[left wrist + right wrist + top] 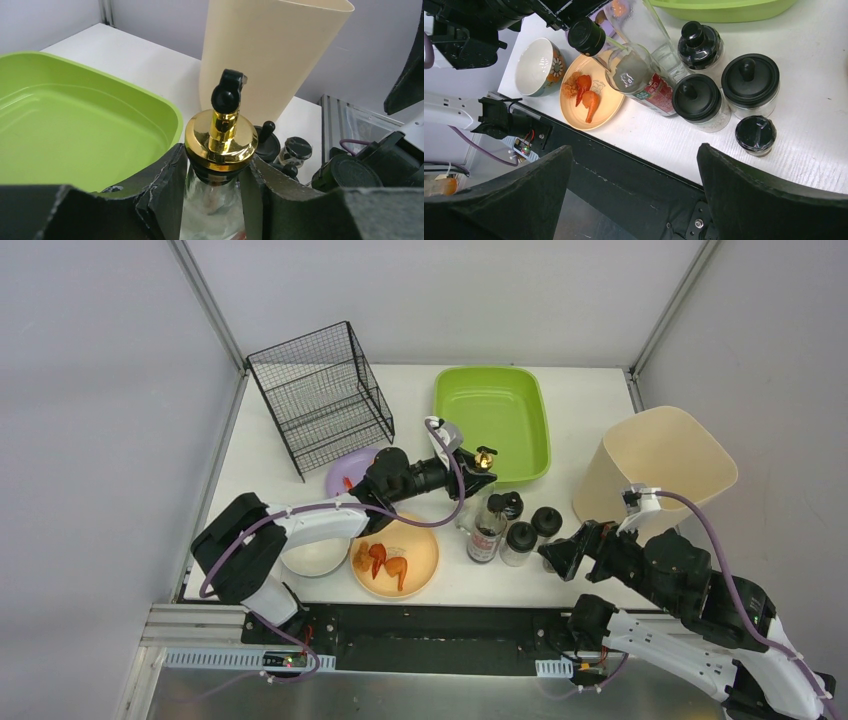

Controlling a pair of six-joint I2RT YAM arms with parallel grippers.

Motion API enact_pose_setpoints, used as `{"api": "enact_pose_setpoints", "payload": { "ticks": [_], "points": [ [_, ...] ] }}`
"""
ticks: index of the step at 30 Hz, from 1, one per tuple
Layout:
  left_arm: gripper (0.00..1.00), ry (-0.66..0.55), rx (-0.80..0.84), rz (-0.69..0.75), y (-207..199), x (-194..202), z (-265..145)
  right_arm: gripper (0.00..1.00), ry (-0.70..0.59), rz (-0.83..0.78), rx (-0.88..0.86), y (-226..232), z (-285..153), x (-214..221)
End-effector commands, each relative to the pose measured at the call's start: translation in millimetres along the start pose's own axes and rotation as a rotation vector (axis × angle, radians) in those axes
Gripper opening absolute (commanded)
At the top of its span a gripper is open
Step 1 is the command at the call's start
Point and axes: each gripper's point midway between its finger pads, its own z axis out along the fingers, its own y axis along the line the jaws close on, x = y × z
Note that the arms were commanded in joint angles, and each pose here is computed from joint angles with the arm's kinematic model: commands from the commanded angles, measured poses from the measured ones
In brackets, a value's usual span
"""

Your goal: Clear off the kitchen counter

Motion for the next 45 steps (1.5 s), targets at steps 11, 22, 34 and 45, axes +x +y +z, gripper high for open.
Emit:
{"api": "enact_pose_setpoints", "payload": {
  "ticks": [11, 22, 34, 45],
  "points": [
    [0.00, -0.113, 0.074, 0.062, -20, -42, 4, 0.97, 0.012, 0.066, 0.009, 2, -5, -2],
    [0.00, -0.097, -0.033, 0.155, -12, -71, -16, 0.96, -0.004, 0.111, 0.044, -5, -18, -8],
    [0.00, -0.157, -0.087, 0.201, -32, -138, -62, 0.96, -0.050, 0.087, 0.013, 3, -27, -28],
    [0.00, -0.127, -0.356, 0.288, 0, -186, -94, 0.97, -0.038, -0.009, -0.012, 27, -3, -38]
  ]
}}
